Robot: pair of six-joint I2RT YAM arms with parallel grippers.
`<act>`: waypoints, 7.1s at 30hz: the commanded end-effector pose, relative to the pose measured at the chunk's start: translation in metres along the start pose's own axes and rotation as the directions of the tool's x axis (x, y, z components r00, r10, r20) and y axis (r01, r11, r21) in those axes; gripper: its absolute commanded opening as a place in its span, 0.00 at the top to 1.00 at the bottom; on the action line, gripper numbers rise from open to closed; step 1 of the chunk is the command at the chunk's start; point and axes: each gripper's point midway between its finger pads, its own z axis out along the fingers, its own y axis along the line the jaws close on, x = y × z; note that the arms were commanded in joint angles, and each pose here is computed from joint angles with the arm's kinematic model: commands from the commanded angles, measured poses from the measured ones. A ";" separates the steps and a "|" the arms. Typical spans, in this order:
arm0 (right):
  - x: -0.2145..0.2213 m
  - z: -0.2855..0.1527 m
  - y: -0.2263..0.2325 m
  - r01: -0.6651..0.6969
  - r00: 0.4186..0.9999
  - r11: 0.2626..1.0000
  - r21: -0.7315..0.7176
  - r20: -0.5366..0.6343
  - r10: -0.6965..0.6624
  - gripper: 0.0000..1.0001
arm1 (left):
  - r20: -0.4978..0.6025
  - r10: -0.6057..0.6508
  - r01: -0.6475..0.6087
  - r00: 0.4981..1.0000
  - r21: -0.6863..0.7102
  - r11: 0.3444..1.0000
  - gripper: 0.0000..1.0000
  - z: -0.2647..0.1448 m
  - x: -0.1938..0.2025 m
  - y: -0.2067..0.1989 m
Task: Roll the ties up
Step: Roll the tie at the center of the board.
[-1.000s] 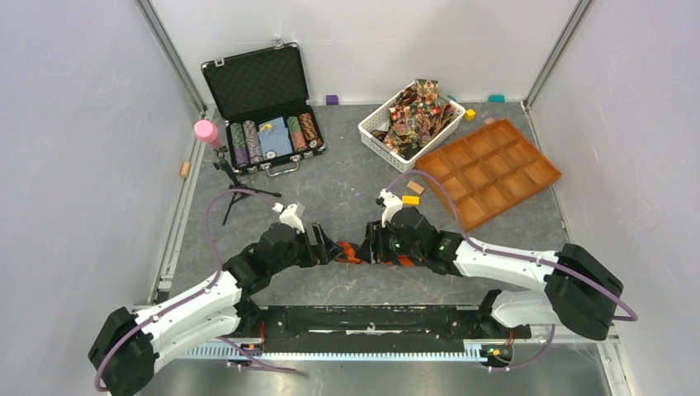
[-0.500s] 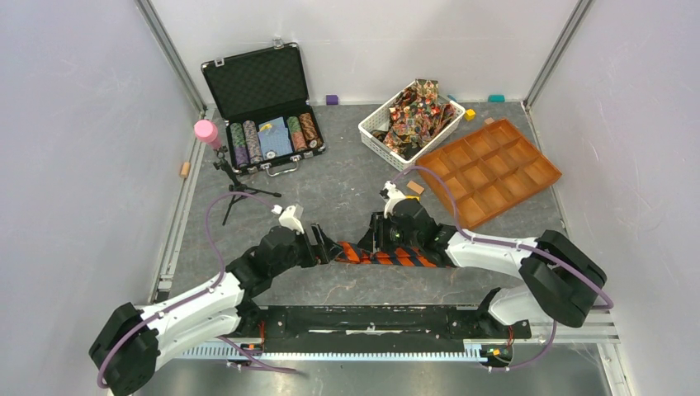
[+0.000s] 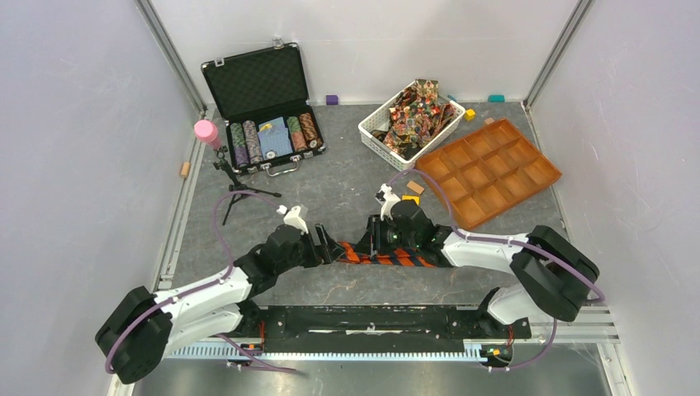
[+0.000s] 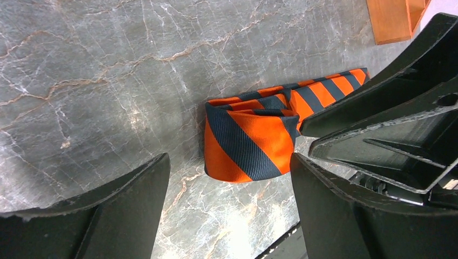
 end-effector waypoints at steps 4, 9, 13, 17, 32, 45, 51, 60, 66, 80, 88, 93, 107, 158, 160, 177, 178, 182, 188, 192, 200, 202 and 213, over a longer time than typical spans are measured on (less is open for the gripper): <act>0.002 0.011 -0.005 0.019 1.000 1.000 0.000 -0.011 -0.019 0.67 | 0.013 -0.029 0.028 0.999 0.075 0.997 0.14 0.006 -0.003 -0.016; 0.006 0.015 -0.014 0.026 1.000 0.999 0.027 -0.018 -0.026 0.70 | 0.002 -0.026 0.026 1.000 0.091 0.996 0.15 0.007 0.000 -0.017; 0.005 0.015 -0.019 0.037 0.999 0.998 0.047 -0.011 -0.037 0.71 | -0.003 -0.026 0.026 1.000 0.097 0.995 0.15 0.009 0.003 -0.016; 0.005 0.017 -0.021 0.045 0.999 0.997 0.058 -0.020 -0.044 0.71 | -0.012 -0.023 0.024 1.000 0.094 0.995 0.16 0.011 0.006 -0.014; 0.008 0.021 -0.024 0.051 0.998 0.997 0.062 -0.034 -0.049 0.72 | -0.056 -0.039 0.046 0.998 0.124 0.991 0.22 0.022 0.017 -0.016; 0.010 0.023 -0.024 0.056 0.997 0.997 0.056 -0.047 -0.053 0.73 | -0.096 -0.030 0.043 0.995 0.140 0.989 0.35 0.026 0.028 -0.014; 0.012 0.023 -0.019 0.074 0.995 0.997 0.025 -0.067 -0.072 0.73 | -0.074 -0.037 0.047 0.997 0.149 0.988 0.44 0.027 0.021 -0.019; -0.016 0.007 0.009 0.212 0.976 0.977 -0.021 -0.037 -0.212 0.66 | -0.031 0.010 -0.008 0.999 0.052 0.999 0.47 0.018 0.002 -0.014; -0.031 -0.021 -0.006 0.293 0.956 0.949 0.117 -0.001 -0.295 0.63 | -0.054 0.055 -0.058 0.997 -0.054 0.997 0.50 0.011 -0.001 0.000; -0.025 -0.065 -0.033 0.321 0.941 0.912 0.257 0.024 -0.338 0.63 | -0.101 0.222 -0.243 0.970 -0.329 0.913 0.51 -0.002 -0.032 0.014; -0.029 -0.082 -0.035 0.313 0.937 0.904 0.291 0.059 -0.344 0.63 | -0.191 0.340 -0.390 0.921 -0.471 0.791 0.51 -0.009 -0.041 0.022; -0.034 -0.093 -0.032 0.310 0.932 0.901 0.304 0.089 -0.351 0.63 | -0.231 0.391 -0.453 0.891 -0.531 0.716 0.51 -0.010 -0.045 0.026; -0.041 -0.118 -0.030 0.297 0.920 0.895 0.334 0.151 -0.362 0.63 | -0.378 0.538 -0.630 0.754 -0.647 0.429 0.52 -0.002 -0.050 0.028; -0.064 -0.191 -0.059 0.079 0.878 0.829 0.554 0.355 -0.321 0.59 | -0.518 0.657 -0.787 0.547 -0.585 0.194 0.28 0.046 0.005 -0.030; -0.068 -0.201 -0.060 0.049 0.865 0.821 0.570 0.387 -0.320 0.59 | -0.520 0.654 -0.789 0.549 -0.580 0.202 0.29 0.047 0.007 -0.028; -0.073 -0.218 -0.057 0.011 0.835 0.827 0.563 0.450 -0.317 0.58 | -0.487 0.646 -0.787 0.588 -0.528 0.319 0.29 0.066 0.025 -0.040; -0.073 -0.218 -0.057 0.010 0.835 0.826 0.563 0.450 -0.317 0.58 | -0.485 0.645 -0.787 0.591 -0.523 0.327 0.29 0.067 0.026 -0.041; -0.074 -0.218 -0.057 0.011 0.836 0.827 0.562 0.449 -0.316 0.58 | -0.479 0.645 -0.785 0.596 -0.517 0.341 0.29 0.068 0.027 -0.042; -0.073 -0.216 -0.058 0.005 0.838 0.825 0.565 0.447 -0.312 0.58 | -0.457 0.659 -0.780 0.597 -0.520 0.347 0.29 0.062 0.018 -0.049; -0.077 -0.217 -0.057 0.011 0.833 0.820 0.572 0.448 -0.324 0.57 | -0.423 0.674 -0.769 0.606 -0.529 0.359 0.29 0.054 0.005 -0.061; -0.095 -0.227 -0.049 0.054 0.808 0.784 0.619 0.434 -0.399 0.50 | -0.326 0.699 -0.734 0.636 -0.534 0.419 0.28 0.027 -0.028 -0.089; -0.097 -0.225 -0.046 0.070 0.809 0.784 0.616 0.425 -0.406 0.46 | -0.294 0.702 -0.722 0.649 -0.528 0.447 0.28 0.020 -0.036 -0.096; -0.089 -0.135 0.007 0.471 0.819 0.812 0.346 0.171 -0.548 0.15 | -0.021 0.480 -0.435 0.877 -0.457 0.776 0.28 -0.038 -0.111 -0.068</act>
